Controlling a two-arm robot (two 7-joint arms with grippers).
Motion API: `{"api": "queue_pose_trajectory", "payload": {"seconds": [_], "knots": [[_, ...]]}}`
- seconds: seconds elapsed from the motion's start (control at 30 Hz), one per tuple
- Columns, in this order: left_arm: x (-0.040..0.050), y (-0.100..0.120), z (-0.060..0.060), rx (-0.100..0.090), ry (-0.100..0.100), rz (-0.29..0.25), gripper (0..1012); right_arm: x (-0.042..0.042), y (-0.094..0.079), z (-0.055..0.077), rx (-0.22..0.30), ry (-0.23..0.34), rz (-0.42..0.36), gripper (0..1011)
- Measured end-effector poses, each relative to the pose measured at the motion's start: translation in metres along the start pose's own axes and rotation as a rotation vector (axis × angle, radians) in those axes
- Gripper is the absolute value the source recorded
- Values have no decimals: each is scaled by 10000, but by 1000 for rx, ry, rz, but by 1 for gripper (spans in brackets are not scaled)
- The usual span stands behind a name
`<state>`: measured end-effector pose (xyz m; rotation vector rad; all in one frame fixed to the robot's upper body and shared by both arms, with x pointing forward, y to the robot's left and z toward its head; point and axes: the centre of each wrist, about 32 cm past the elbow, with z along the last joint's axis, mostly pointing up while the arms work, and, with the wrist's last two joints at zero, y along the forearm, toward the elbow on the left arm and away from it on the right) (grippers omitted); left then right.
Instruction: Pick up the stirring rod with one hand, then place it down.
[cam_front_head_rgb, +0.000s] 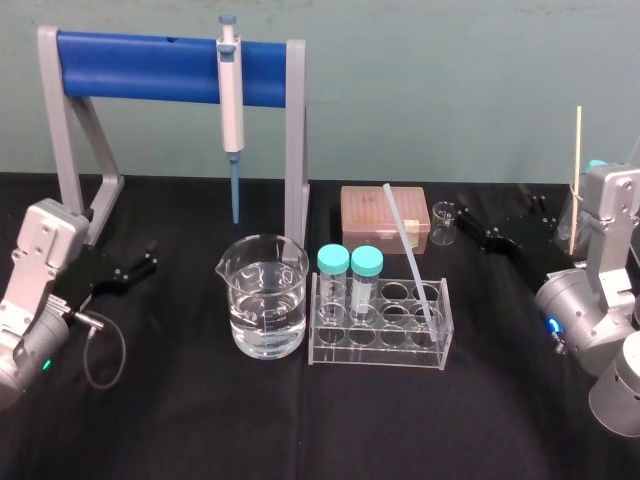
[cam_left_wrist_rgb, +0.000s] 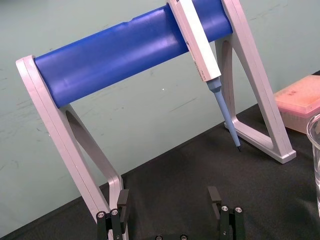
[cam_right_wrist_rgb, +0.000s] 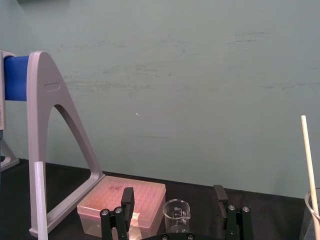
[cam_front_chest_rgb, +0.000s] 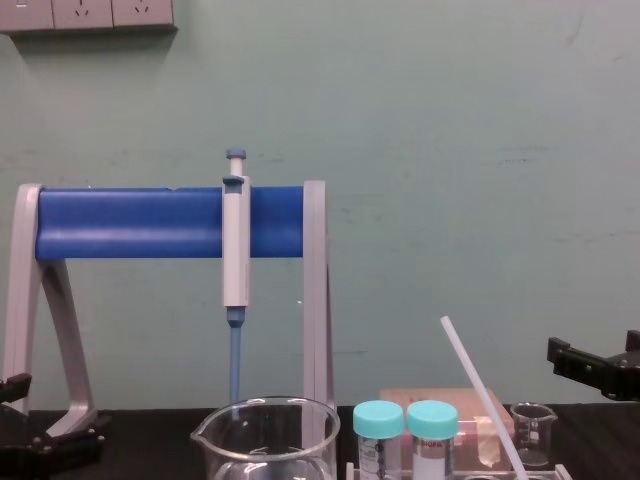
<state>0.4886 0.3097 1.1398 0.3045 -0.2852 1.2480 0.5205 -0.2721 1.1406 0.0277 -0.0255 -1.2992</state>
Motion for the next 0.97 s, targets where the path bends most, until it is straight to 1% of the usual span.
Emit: {"api": "queue_pose_trajectory", "payload": {"seconds": [0.97], "knots": [[0,0,0,0,0,0,1000,0,2,6,7,2,6,1003]]}}
